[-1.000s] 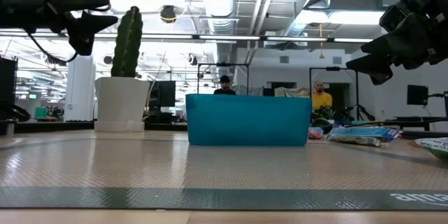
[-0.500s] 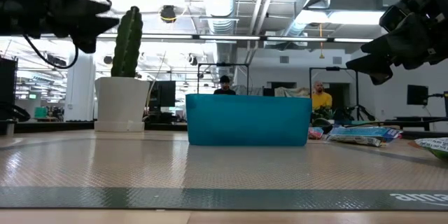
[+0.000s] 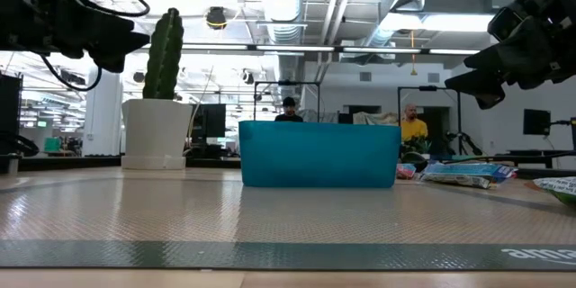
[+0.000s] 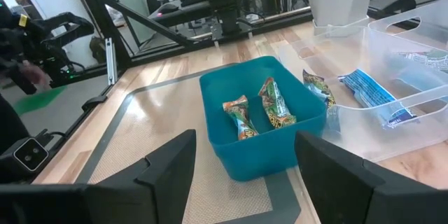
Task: Pick and place Granola Bars by type
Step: Put the red granola bar into the top transparent bin
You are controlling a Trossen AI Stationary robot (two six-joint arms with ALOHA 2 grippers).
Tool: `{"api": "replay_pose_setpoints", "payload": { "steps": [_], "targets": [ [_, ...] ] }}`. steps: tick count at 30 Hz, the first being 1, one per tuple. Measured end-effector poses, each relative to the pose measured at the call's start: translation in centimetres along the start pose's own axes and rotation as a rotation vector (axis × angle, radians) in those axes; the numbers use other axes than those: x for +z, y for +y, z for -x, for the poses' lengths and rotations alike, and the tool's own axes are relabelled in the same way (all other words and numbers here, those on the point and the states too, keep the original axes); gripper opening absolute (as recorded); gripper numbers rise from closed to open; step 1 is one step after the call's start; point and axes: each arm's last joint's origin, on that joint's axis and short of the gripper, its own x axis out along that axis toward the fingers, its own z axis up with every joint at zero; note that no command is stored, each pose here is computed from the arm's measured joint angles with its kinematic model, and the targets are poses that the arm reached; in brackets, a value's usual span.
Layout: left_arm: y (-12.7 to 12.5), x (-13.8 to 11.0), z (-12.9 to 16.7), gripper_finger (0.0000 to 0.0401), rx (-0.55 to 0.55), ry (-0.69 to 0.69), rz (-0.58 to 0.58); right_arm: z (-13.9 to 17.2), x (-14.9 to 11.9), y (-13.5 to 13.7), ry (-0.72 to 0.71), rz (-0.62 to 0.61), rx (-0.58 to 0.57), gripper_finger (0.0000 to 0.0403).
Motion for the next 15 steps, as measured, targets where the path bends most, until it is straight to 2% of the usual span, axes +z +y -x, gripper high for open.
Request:
{"api": "replay_pose_setpoints", "payload": {
  "steps": [15],
  "targets": [
    [0.00, -0.05, -0.01, 0.0183, 0.001, 0.002, -0.003, 0.00, -0.01, 0.00, 0.000, 0.000, 0.000, 0.0235]
  ]
}}
